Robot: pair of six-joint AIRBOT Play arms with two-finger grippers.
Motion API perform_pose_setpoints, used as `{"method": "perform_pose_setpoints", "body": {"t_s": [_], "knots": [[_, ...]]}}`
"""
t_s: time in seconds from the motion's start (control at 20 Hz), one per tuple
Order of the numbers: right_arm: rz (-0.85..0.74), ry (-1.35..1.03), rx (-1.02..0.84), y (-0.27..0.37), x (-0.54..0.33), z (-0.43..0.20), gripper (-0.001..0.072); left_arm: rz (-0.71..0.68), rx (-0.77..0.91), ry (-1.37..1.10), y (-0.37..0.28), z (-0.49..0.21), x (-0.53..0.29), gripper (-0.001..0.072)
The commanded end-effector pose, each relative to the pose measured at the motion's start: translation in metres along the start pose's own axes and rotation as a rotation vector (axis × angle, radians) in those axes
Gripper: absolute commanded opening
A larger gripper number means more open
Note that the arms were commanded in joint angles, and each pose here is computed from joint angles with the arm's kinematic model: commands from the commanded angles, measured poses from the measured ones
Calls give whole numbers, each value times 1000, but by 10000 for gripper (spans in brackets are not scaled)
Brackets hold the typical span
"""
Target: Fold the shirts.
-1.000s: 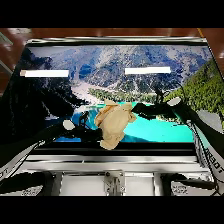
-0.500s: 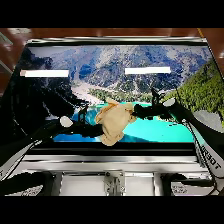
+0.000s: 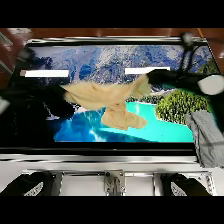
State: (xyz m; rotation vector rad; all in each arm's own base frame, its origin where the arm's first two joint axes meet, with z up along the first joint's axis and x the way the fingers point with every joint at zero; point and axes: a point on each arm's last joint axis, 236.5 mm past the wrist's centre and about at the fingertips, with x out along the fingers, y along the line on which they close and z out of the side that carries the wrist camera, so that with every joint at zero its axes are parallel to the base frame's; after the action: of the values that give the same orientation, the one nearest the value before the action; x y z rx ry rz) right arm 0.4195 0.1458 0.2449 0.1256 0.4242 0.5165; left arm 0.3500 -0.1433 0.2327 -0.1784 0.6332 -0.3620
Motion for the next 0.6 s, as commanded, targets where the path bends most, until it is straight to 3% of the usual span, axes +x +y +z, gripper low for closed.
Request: {"method": "perform_pose_setpoints", "body": {"t_s": [0.0,0.25,0.55], "knots": [[-85,-421,-182,41,-130,129,64,128,62,-458,8,111,-173,41],[-47,-640,-189,90,-235,167,64,111,79,-675,-13,125,-277,42],[-60,-812,-155,94,-277,193,64,124,63,-596,-9,101,-276,42]]}}
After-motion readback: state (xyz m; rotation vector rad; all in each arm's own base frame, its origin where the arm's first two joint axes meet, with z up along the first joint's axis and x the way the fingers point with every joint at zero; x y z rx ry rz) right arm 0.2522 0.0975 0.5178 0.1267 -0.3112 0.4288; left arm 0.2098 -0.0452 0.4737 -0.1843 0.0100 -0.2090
